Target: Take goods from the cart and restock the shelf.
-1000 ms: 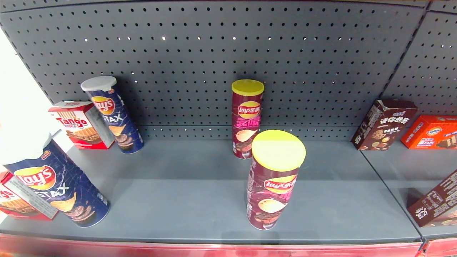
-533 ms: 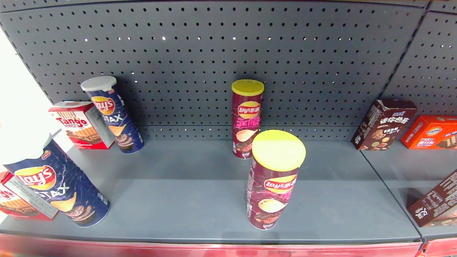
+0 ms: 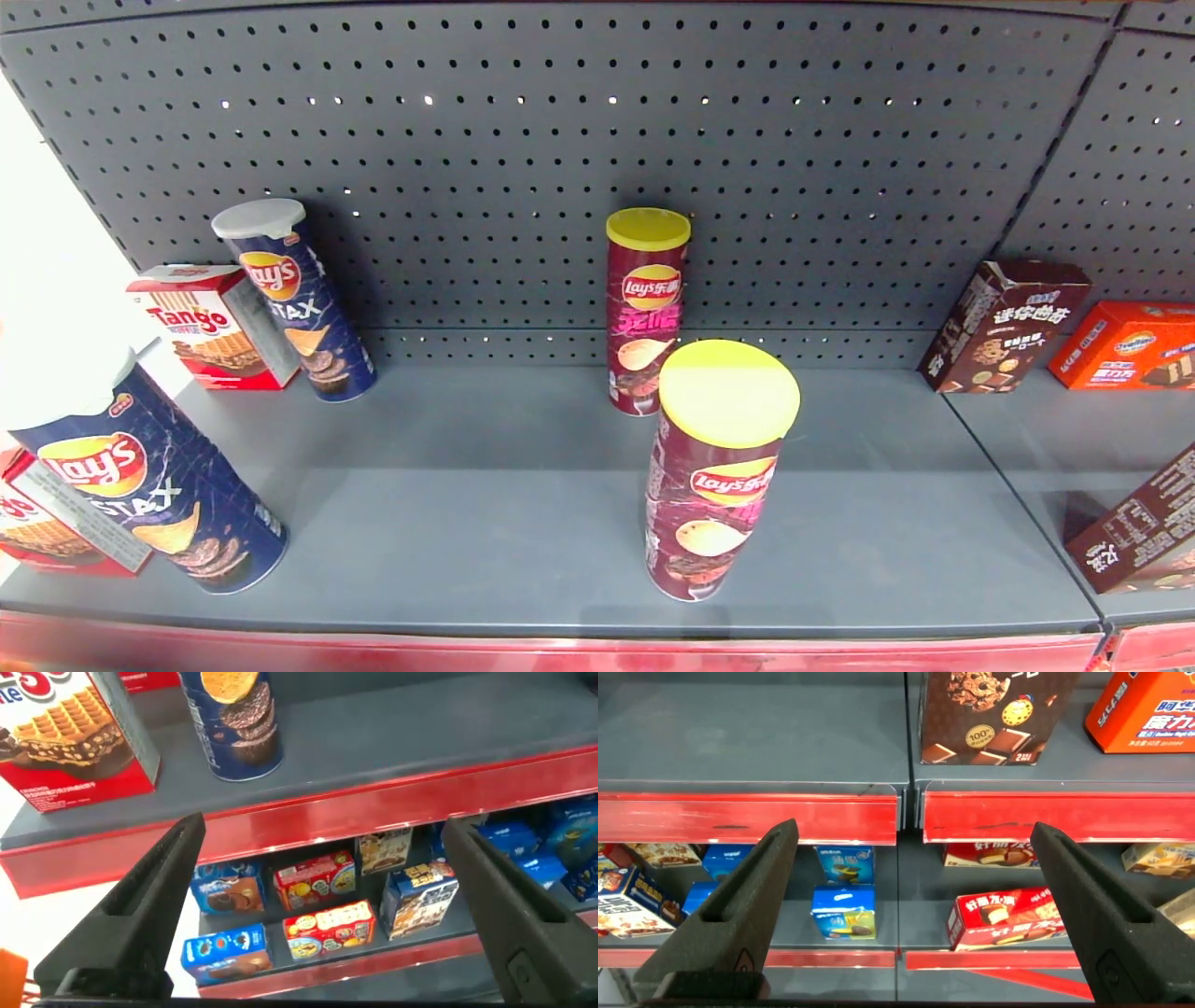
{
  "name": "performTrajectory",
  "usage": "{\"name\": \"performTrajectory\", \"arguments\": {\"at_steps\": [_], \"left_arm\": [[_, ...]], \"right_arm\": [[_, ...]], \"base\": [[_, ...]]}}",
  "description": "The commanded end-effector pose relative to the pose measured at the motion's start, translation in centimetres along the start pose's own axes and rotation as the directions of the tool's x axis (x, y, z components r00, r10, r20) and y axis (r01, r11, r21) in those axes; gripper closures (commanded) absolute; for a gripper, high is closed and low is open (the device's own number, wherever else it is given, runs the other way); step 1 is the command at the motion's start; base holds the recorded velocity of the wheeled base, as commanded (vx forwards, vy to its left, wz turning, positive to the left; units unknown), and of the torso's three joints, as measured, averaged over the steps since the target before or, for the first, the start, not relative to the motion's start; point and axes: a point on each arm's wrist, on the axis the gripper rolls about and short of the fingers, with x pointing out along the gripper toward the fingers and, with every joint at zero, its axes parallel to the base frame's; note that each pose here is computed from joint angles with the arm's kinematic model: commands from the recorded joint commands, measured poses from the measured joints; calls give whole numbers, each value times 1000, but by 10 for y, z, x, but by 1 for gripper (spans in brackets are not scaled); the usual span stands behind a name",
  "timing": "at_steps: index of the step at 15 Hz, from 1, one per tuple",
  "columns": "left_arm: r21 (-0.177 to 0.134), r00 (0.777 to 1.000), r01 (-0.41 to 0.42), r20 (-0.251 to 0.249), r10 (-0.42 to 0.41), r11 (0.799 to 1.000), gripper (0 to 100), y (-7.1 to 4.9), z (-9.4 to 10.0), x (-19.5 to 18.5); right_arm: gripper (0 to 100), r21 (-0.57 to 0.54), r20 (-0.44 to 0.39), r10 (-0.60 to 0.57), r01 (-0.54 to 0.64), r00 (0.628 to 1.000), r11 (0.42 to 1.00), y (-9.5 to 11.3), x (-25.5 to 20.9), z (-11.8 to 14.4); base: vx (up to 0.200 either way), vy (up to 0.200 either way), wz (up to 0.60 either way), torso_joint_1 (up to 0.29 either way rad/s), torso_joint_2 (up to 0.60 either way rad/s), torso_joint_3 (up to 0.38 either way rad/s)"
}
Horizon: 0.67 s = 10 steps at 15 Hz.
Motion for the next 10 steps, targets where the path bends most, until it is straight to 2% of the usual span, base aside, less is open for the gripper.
{"name": "performTrajectory", "arguments": {"at_steps": [1, 2, 5, 8, 9, 10], "left_arm": [[-1, 1000, -1, -2, 1, 1000, 0, 0, 0, 0], [-4, 1000, -2, -2, 2, 1000, 0, 0, 0, 0], [-5, 995, -103, -11, 103, 995, 0, 2, 0, 0], [-5, 995, -103, -11, 103, 995, 0, 2, 0, 0], [0, 995, -101, -10, 101, 995, 0, 2, 0, 0], [3, 995, -100, -9, 100, 995, 0, 2, 0, 0]], "right_arm": [[0, 0, -1, 0, 0, 1000, 1000, 0, 0, 0], [0, -2, -3, 2, -2, 1000, 1000, 0, 0, 0], [0, -1, 0, 5, -5, 1000, 1000, 0, 0, 0], [0, 13, -11, -14, 14, 1000, 1000, 0, 1, 0], [0, 17, -24, -4, 5, 1000, 1000, 0, 2, 11], [0, 27, 20, -9, 9, 1000, 1000, -1, 4, 63]], "base": [[0, 0, 0, 0, 0, 0], [0, 0, 0, 0, 0, 0], [0, 0, 0, 0, 0, 0], [0, 0, 0, 0, 0, 0], [0, 0, 0, 0, 0, 0], [0, 0, 0, 0, 0, 0]]}}
